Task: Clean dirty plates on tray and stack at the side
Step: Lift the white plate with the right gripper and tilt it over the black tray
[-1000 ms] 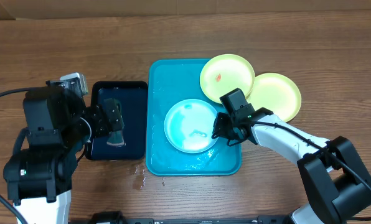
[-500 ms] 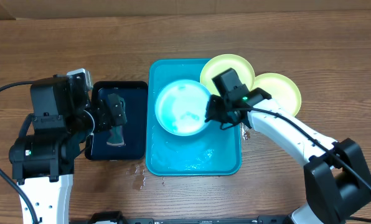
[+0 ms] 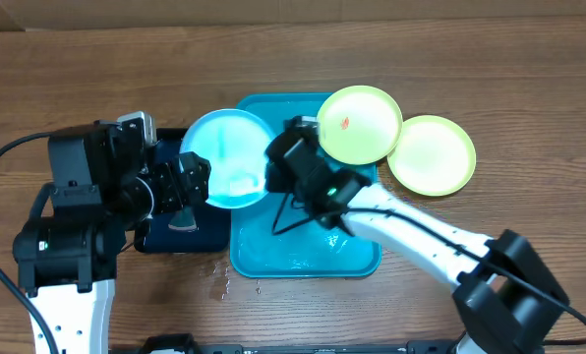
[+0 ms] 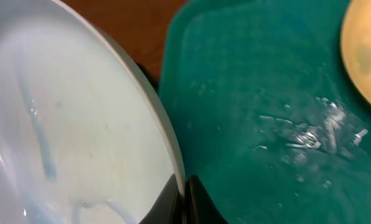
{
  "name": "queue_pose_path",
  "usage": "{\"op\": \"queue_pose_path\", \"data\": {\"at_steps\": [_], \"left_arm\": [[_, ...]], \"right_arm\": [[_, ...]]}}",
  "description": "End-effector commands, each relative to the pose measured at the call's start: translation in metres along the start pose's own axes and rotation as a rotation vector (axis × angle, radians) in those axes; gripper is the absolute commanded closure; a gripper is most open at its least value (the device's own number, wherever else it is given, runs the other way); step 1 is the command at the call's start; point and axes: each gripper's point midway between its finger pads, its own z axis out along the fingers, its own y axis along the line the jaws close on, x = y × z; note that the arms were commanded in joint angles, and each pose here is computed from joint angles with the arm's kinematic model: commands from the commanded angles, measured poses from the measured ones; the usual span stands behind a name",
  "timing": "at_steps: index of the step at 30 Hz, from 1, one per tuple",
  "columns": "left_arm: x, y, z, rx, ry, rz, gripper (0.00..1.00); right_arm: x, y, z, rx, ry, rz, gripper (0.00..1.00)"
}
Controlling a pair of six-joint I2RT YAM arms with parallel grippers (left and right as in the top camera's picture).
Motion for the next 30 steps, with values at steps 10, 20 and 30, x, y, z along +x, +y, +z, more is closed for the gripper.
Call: {"op": "queue_pose_path", "data": {"at_steps": [10, 20, 30], "left_arm": [[0.003, -0.01, -0.008, 0.055, 0.006, 0.017, 0.0], [-0.006, -0.012, -0.04, 0.015, -0.095, 0.054, 0.0], [-0.011, 0.008, -0.052, -0.109, -0.152, 0.054, 0.0]], "right_arm": [[-0.028, 0.055, -0.002, -0.012, -0.342, -0.136, 0.96], [-0.062, 0.069, -0.017, 0.021, -0.523, -0.323, 0.96], [-0.097, 0.095, -0.044, -0.006, -0.711, -0.457, 0.96]]}}
